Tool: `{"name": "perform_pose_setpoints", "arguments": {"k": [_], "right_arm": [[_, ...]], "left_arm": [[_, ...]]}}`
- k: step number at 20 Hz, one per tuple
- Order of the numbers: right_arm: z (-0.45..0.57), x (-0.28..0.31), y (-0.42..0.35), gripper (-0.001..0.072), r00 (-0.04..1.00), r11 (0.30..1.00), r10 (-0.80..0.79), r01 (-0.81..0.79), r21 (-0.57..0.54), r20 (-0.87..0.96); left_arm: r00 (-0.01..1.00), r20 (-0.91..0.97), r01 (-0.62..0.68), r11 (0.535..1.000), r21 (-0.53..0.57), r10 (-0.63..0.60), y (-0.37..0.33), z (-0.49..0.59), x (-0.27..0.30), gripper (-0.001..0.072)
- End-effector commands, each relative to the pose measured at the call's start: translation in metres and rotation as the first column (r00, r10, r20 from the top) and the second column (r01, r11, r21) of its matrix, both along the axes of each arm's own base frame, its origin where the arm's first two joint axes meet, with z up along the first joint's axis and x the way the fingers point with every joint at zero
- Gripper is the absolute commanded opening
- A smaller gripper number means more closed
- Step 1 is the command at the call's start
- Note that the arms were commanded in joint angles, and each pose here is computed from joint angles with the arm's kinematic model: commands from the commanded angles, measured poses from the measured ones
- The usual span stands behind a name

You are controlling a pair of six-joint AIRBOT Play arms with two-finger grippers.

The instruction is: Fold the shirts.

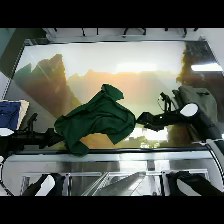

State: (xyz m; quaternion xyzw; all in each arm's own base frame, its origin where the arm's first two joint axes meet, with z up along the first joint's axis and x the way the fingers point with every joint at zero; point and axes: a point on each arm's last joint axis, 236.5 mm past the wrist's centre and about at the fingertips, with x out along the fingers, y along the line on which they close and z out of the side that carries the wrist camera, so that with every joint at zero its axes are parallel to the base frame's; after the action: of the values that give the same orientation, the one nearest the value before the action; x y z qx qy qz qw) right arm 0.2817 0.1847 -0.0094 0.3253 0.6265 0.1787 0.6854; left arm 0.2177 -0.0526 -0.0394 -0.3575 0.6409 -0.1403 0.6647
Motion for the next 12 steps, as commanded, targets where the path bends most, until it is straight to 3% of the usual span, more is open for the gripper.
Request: {"name": "perform_pose_setpoints", "arguments": {"k": [1, 7, 12], "right_arm": [[-0.041, -0.018, 0.012, 0.0698, 0.986, 0.992, -0.127, 0.129, 0.007, -0.109], [-0.07, -0.038, 0.053, 0.0699, 0.978, 0.991, -0.134, 0.13, -0.032, -0.162], [-0.09, -0.046, 0.09, 0.0698, 0.956, 0.984, -0.169, 0.177, 0.01, -0.24]], "left_arm": [[1.0, -0.006, 0.023, 0.999, 0.033, -0.023, -0.01, 0.006, -0.005, 0.0015], [0.991, 0.134, -0.02, 0.995, 0.098, 0.007, 0.007, 0.053, 0.028, 0.0015], [0.985, 0.174, -0.019, 0.993, 0.117, -0.002, 0.01, 0.065, 0.038, 0.0015]]}}
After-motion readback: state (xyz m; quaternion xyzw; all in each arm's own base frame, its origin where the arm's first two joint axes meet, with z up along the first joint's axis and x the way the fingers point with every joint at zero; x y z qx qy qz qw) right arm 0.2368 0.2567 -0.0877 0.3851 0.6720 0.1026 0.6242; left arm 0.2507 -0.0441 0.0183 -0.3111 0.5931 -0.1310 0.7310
